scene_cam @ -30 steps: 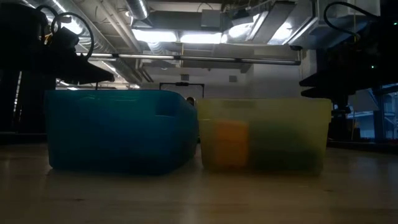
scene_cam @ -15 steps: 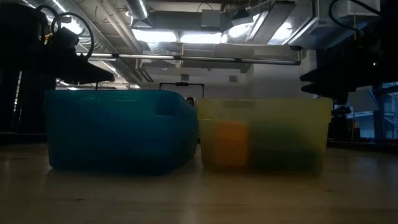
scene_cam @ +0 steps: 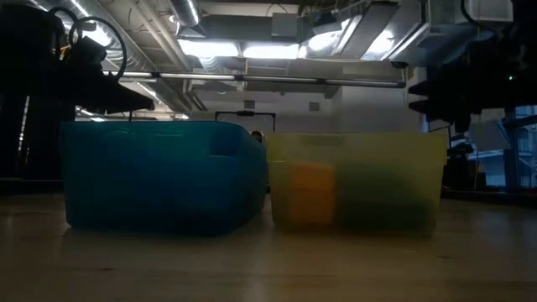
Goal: Sort blocks by size
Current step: Return to home position
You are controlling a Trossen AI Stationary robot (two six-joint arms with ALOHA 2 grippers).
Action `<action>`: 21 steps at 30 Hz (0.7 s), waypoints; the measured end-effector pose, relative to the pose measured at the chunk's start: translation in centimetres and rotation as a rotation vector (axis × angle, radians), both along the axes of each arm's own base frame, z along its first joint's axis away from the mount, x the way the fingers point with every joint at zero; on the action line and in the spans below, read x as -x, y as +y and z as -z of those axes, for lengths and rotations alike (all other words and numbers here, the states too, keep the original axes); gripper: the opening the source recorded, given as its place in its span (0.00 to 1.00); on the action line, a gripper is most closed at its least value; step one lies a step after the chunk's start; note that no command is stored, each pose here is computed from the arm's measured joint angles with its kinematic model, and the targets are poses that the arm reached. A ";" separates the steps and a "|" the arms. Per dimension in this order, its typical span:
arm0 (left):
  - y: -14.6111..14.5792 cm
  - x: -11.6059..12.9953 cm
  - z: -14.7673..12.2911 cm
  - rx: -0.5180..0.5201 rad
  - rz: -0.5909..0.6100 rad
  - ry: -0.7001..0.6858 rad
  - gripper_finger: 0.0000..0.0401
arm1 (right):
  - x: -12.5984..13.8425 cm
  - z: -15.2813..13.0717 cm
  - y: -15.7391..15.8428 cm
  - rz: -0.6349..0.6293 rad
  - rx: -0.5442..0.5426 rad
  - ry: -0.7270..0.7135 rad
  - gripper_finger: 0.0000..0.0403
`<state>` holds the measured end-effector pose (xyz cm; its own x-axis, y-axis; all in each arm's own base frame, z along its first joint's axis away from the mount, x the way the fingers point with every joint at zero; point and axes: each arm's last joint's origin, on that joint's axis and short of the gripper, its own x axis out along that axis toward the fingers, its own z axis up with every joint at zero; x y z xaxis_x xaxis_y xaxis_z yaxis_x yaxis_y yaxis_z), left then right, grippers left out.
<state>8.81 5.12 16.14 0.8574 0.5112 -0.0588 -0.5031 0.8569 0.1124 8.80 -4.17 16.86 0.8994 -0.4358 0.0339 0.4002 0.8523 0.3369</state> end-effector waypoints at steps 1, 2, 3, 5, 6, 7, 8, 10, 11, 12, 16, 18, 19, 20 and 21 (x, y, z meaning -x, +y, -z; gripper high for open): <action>0.0 0.0 0.0 0.000 0.000 0.000 0.41 | 0.0 0.0 0.0 0.000 0.001 -0.001 0.56; 0.0 0.0 0.0 0.000 0.001 0.001 0.41 | 0.0 0.0 0.0 -0.002 0.000 0.000 0.56; 0.0 0.0 0.0 0.000 -0.001 0.000 0.41 | 0.0 0.0 0.0 -0.007 -0.001 0.004 0.56; 0.0 0.0 0.0 0.000 0.000 0.000 0.41 | 0.0 0.0 0.0 -0.016 -0.001 0.004 0.56; 0.0 0.0 0.0 0.000 0.000 0.000 0.41 | 0.0 0.0 0.0 -0.015 -0.001 0.004 0.56; 0.0 0.0 0.0 0.000 0.000 0.000 0.41 | 0.0 0.1 0.0 -0.015 -0.002 0.005 0.56; 0.0 0.0 0.0 0.000 0.000 0.000 0.41 | 0.0 0.1 0.0 -0.016 -0.002 0.005 0.56; 0.0 0.0 0.0 0.000 0.000 0.000 0.41 | 0.0 0.1 0.0 -0.016 -0.002 0.005 0.56; 0.0 0.0 0.0 0.000 0.000 0.000 0.41 | 0.0 0.0 0.0 -0.017 -0.002 0.005 0.56; 0.0 0.0 0.0 0.000 0.000 0.000 0.41 | 0.0 0.0 0.0 -0.017 -0.001 0.005 0.56; 0.0 0.0 0.0 0.000 0.000 0.000 0.41 | 0.0 0.0 0.1 -0.020 -0.001 0.004 0.56; 0.0 0.0 0.0 0.000 0.000 0.000 0.41 | 0.0 0.0 0.1 -0.020 -0.001 0.004 0.56; 0.0 0.0 0.0 0.000 0.000 0.000 0.41 | 0.0 0.0 0.1 -0.020 -0.001 0.004 0.56; 0.0 0.0 0.0 0.000 0.000 0.000 0.41 | 0.0 0.0 0.1 -0.020 0.000 0.004 0.56; 0.0 0.0 0.0 0.000 0.000 0.000 0.41 | 0.0 0.0 0.1 -0.020 0.000 0.004 0.56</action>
<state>8.81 5.12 16.14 0.8576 0.5108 -0.0592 -0.5027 0.8571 0.1124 8.82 -4.12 16.83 0.9083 -0.4173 0.0299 0.3842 0.8602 0.3353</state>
